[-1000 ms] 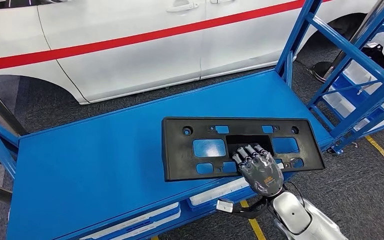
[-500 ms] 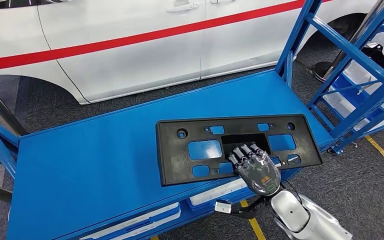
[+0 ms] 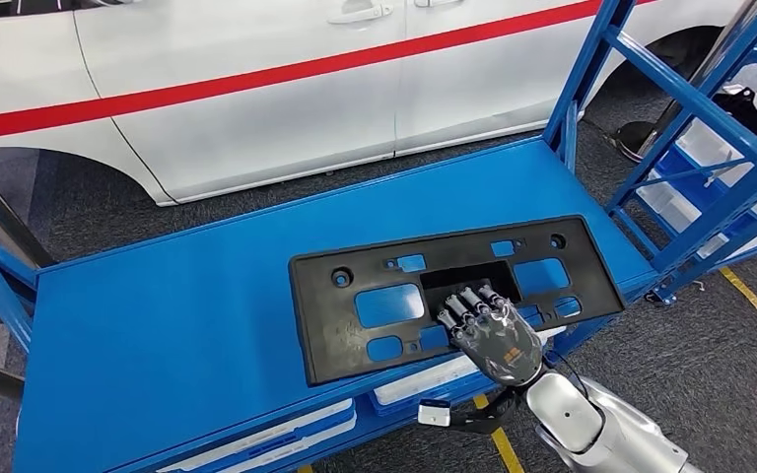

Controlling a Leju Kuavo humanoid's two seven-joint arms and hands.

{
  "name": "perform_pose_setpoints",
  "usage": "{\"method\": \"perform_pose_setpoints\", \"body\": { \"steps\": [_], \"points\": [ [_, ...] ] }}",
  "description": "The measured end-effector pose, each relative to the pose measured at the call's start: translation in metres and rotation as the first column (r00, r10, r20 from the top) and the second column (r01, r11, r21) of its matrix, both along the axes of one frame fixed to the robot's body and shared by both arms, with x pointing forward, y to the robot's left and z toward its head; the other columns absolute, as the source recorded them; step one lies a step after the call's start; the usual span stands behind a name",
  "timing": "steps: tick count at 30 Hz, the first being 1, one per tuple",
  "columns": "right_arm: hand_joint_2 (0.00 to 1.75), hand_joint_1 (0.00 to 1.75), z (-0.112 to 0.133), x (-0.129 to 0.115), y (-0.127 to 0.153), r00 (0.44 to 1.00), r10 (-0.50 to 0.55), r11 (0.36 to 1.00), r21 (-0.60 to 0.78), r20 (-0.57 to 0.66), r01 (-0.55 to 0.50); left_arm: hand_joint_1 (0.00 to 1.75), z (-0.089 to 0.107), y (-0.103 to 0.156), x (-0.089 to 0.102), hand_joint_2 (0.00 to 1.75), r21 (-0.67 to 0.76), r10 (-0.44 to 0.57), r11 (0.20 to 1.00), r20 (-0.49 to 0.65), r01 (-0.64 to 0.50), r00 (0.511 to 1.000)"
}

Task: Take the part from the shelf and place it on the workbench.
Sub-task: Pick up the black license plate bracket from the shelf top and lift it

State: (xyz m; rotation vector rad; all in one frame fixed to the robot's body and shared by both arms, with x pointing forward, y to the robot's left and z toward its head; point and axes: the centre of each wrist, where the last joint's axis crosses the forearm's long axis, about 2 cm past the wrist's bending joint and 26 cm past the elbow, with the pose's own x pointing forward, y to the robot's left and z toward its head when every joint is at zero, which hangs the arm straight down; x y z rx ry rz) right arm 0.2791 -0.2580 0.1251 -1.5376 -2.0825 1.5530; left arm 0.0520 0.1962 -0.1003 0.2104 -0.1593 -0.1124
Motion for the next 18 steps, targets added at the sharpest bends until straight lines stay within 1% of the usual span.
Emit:
{"method": "perform_pose_setpoints", "body": {
  "steps": [12, 18],
  "points": [
    [1.75, 1.75, 0.0051, 0.0087, 0.0073, 1.0, 0.012, 1.0, -0.004, 0.02, -0.012, 0.0, 0.0004, -0.0016, 0.0016, 1.75, -0.017, -0.007, 1.0, 0.018, 0.008, 1.0],
    [1.75, 1.75, 0.0016, 0.0083, 0.0081, 1.0, 0.017, 1.0, -0.016, 0.01, -0.016, 0.0, 0.0006, -0.003, 0.0012, 1.75, -0.022, -0.007, 1.0, 0.017, 0.007, 1.0]
  ]
}}
